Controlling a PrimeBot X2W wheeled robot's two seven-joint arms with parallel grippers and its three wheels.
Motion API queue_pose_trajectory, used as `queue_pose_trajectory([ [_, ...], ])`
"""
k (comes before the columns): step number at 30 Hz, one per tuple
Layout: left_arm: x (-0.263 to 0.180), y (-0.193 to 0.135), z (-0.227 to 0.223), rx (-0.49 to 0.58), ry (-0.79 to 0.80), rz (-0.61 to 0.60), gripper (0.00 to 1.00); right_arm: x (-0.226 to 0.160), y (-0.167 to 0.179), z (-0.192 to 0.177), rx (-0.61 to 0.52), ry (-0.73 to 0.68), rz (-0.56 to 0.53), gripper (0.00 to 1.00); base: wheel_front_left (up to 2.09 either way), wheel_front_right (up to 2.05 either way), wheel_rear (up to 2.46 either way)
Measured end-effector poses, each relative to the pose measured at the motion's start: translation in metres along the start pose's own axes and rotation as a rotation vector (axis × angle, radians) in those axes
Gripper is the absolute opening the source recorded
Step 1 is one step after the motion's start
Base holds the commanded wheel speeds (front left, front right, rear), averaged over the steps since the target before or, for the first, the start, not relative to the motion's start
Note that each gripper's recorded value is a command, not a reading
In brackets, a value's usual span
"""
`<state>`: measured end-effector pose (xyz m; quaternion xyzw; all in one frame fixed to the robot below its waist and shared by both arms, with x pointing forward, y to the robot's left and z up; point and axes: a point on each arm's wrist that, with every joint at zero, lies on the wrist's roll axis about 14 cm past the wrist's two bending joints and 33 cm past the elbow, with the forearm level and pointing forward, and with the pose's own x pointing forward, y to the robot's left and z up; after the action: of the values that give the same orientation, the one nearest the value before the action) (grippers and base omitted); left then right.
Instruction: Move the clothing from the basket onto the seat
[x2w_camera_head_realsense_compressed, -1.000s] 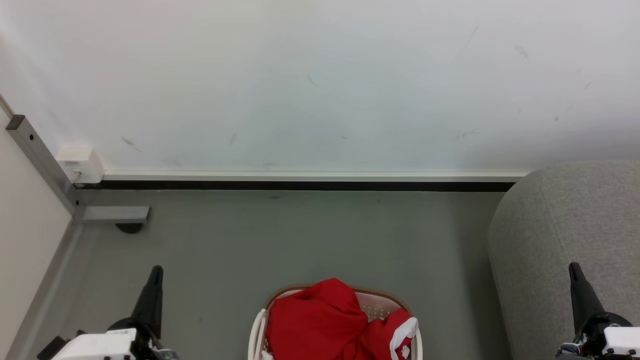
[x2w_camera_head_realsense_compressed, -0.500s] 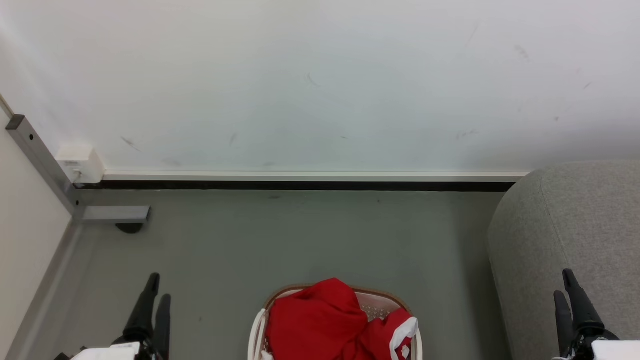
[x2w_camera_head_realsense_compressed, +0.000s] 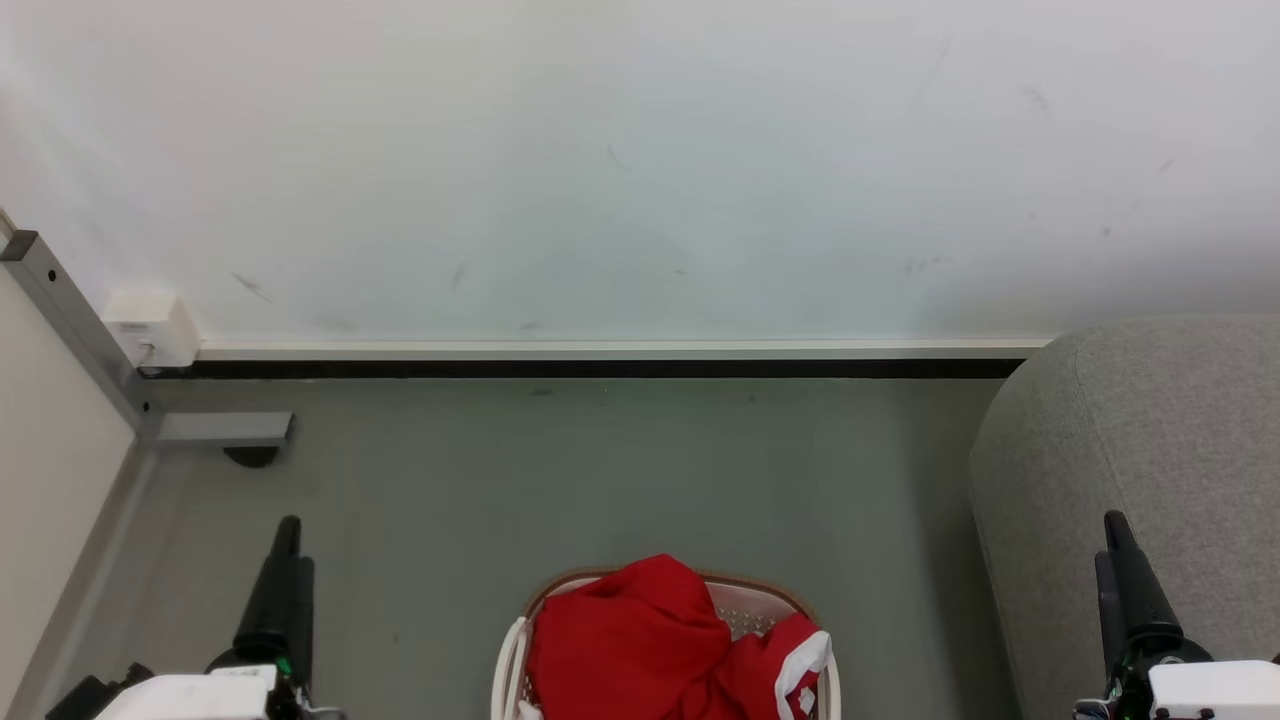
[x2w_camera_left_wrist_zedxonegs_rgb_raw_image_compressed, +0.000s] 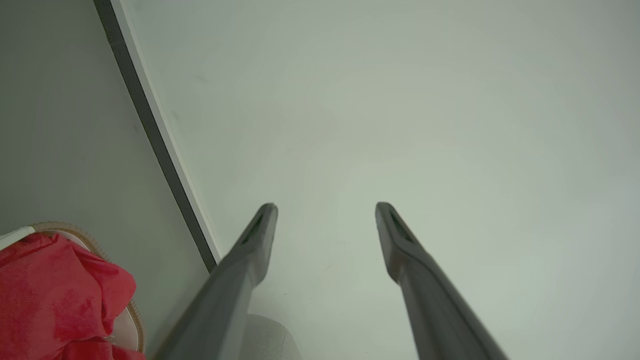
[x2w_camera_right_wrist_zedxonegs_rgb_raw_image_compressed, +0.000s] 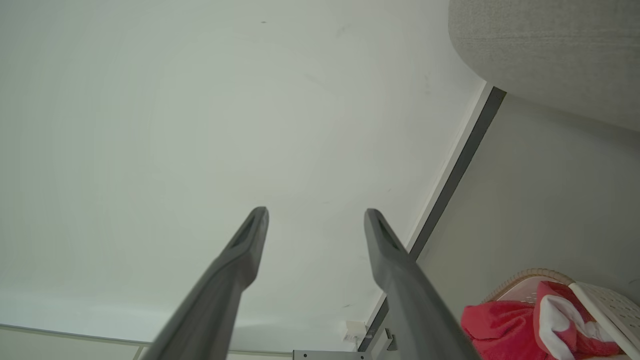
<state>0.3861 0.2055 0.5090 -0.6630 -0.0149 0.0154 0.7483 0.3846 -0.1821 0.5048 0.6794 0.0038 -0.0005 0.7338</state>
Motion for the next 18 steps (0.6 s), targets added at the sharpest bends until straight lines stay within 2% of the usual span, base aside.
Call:
queue_pose_trajectory([
  [8, 0.003, -0.008, -0.002, 0.153, -0.001, -0.026, 1.0, 0.001, 0.009, -0.004, -0.147, 0.003, 0.026, 1.0, 0.0, 0.0, 0.0],
  [18, 0.003, -0.014, -0.008, 0.411, 0.021, -0.053, 1.0, 0.0, 0.015, -0.011, -0.371, 0.014, 0.053, 1.0, 0.0, 0.0, 0.0],
])
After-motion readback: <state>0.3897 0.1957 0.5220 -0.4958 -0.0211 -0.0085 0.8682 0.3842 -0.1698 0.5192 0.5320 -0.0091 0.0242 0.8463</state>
